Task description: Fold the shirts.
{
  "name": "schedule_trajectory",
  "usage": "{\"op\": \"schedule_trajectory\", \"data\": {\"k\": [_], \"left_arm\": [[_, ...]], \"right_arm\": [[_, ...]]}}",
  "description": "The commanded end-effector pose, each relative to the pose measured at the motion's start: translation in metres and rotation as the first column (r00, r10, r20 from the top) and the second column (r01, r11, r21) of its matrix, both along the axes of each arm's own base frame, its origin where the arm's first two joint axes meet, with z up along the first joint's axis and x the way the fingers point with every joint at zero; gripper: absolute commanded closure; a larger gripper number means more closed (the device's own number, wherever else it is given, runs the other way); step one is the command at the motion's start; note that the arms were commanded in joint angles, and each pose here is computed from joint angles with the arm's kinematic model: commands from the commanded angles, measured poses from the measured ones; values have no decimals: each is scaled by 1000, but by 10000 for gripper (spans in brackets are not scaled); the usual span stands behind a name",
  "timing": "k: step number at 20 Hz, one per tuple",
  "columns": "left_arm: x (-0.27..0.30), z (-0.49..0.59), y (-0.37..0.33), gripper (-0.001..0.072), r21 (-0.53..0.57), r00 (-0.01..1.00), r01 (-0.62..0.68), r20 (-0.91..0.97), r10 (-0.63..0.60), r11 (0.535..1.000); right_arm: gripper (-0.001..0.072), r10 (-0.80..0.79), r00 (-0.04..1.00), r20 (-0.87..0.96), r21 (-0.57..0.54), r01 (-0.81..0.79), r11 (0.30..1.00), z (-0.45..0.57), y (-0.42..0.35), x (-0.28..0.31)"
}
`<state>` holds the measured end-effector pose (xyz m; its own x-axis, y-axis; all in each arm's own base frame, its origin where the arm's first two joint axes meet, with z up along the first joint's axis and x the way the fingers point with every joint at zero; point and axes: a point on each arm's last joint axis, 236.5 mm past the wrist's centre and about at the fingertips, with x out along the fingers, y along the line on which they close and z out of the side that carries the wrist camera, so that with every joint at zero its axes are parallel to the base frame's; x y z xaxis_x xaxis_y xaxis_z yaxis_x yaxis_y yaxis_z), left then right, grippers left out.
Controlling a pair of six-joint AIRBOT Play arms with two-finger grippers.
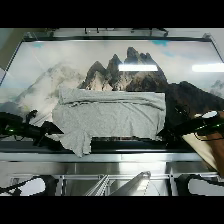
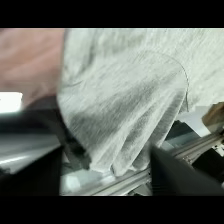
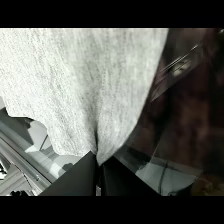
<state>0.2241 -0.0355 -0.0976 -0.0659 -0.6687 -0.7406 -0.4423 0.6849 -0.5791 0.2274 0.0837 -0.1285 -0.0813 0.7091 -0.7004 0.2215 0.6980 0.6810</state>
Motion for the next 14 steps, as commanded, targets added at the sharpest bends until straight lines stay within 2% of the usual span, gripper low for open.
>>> {"op": "schedule_trajectory", "data": {"k": [1, 2, 5, 9, 14], "left_arm": [[8, -10, -15, 633, 45, 997, 54, 52, -57, 998], [9, -11, -17, 679, 52, 996, 66, 62, -69, 996], [4, -8, -17, 680, 32, 996, 73, 45, -74, 997], [1, 0, 4, 681, -2, 999, -22, 23, 22, 1000], [7, 12, 30, 682, 24, 989, -124, 78, 122, 992]], "right_arm": [[697, 2, 999, 34, -65, 0, 998, -9, -11, 7], [697, 2, 999, 35, -65, 0, 998, -9, -11, 7], [697, 9, 1000, 24, -41, -8, 999, 1, -14, 7], [698, -98, 995, 12, -4, 98, 995, 20, -44, 20], [697, -179, 983, 27, 10, 179, 984, 28, -68, 24]]}}
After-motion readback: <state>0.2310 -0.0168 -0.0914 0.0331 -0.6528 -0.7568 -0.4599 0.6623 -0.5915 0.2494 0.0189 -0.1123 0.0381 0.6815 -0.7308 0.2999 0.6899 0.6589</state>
